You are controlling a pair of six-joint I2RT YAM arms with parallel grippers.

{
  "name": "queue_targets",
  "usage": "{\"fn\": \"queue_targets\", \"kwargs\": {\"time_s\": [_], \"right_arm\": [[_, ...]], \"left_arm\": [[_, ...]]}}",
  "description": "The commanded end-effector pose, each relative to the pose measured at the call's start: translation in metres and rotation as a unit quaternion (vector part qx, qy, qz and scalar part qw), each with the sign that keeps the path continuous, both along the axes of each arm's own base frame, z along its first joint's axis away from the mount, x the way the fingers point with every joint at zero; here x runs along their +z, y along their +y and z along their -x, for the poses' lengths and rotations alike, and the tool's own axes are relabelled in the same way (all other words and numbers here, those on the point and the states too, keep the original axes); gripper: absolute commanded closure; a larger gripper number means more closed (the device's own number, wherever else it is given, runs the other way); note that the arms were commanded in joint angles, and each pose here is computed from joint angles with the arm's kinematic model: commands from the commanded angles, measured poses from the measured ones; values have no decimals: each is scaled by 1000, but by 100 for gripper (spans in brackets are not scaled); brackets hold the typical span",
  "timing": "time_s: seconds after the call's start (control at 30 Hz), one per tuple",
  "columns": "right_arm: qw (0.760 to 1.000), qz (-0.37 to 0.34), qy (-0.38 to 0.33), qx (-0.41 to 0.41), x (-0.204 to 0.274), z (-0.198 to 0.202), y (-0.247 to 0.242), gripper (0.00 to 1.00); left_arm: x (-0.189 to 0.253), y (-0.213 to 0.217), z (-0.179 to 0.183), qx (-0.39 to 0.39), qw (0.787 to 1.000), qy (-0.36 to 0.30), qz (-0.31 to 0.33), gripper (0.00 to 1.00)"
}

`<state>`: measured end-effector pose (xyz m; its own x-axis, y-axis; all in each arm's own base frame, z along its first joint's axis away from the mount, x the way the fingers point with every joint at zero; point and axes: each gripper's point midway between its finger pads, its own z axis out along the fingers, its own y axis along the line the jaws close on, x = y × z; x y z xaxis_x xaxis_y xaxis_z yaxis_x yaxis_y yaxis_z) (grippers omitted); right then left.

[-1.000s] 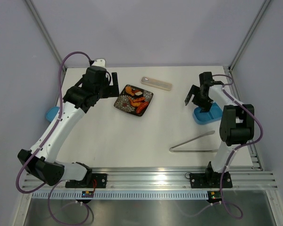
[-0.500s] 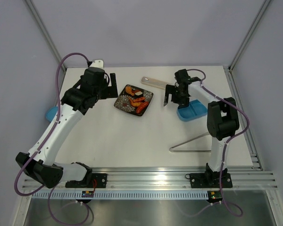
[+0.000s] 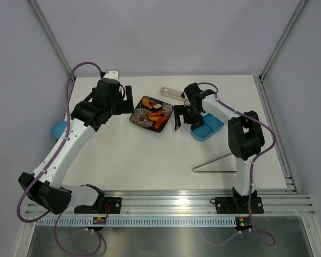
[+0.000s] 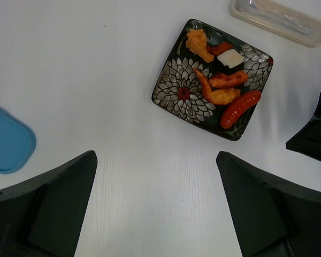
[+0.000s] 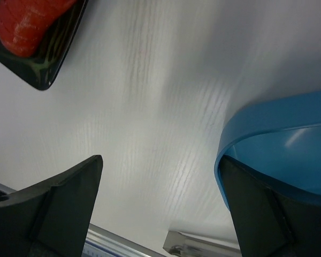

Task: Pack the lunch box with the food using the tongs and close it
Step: Move the packing box to the center of the board.

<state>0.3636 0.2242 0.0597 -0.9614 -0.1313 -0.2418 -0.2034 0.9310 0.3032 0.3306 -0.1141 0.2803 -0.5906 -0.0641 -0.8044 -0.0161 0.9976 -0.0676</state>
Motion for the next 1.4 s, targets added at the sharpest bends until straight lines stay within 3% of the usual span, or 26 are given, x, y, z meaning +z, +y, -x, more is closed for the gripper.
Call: {"fn": "queue_targets", "kwargs": {"time_s": [0.0,0.2,0.3,0.4,0.53,0.63,0.73,0.87,1.07,1.37], "right_arm": [[997,-11,26,71,7,25,19,2],[994,7,41,97,10,47,17,2],[998,28,-2,62,25,37,7,1],[996,34,-81,-28,53,9,-11,0],[968,38,-157,-194,89,-21,-72,1],[942,15,-148,-300,89,-19,-119,1],[930,39,-108,-348,67,1,-151,1],[926,81,-53,-364,39,31,-162,1],[914,87,-45,-393,27,55,-169,1],[906,126,-21,-403,6,58,-178,3]], "left_arm": [[16,-1,-2,2,999,-30,21,1],[16,-1,-1,1,999,-29,21,1],[16,0,0,3,999,-29,18,1],[16,2,1,7,999,-30,18,1],[19,3,2,7,999,-32,18,1],[20,5,3,9,999,-34,15,1],[19,7,4,12,999,-35,13,1],[18,7,3,14,999,-33,13,1],[19,5,0,14,999,-34,14,1],[16,3,-6,14,999,-30,11,1]]}}
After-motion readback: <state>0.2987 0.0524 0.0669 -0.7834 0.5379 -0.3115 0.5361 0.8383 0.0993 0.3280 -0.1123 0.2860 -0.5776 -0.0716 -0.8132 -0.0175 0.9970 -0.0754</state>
